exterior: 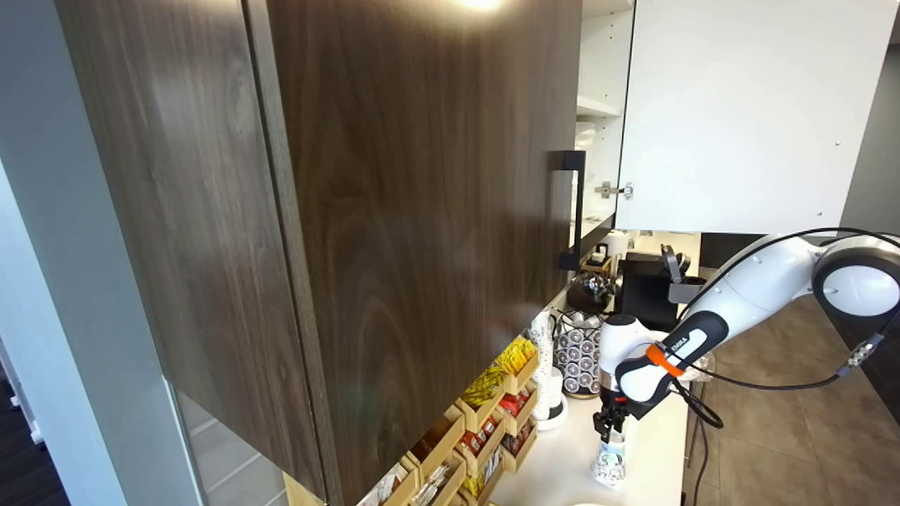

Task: Remove the cup from the stack and put it on the plate

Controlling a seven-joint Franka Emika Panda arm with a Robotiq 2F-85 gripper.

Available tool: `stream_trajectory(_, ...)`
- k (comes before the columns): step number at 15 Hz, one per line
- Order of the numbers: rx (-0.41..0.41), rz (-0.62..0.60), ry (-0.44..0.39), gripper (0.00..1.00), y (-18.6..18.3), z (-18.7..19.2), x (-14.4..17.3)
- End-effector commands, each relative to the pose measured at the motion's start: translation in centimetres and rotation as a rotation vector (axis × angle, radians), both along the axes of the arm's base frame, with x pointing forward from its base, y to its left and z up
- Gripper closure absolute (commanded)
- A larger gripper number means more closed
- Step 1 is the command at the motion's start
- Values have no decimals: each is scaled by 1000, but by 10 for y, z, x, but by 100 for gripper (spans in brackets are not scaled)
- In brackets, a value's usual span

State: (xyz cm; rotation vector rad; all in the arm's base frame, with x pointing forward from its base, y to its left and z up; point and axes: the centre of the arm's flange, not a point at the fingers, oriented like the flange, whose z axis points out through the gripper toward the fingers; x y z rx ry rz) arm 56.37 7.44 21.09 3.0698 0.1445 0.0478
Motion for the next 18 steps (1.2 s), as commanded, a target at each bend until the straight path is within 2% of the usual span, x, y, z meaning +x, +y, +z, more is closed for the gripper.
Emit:
stream_trajectory(1, -8, 11, 25, 30, 2, -1, 2)
stream_trajectory(4, -9, 14, 23, 34, 2, 0, 2)
stream_trajectory(7, -9, 17, 23, 47, 3, 1, 3)
stream_trajectory(8, -9, 18, 23, 58, 3, 1, 3)
stream_trajectory(10, -9, 20, 23, 65, 4, 1, 3)
stream_trajectory(11, -10, 21, 22, 74, 4, 1, 4)
stream_trajectory(13, -10, 23, 22, 85, 5, 2, 4)
stream_trajectory(15, -11, 23, 20, 91, 5, 3, 4)
stream_trajectory(17, -12, 24, 18, 92, 5, 3, 4)
stream_trajectory(18, -12, 24, 18, 95, 5, 4, 5)
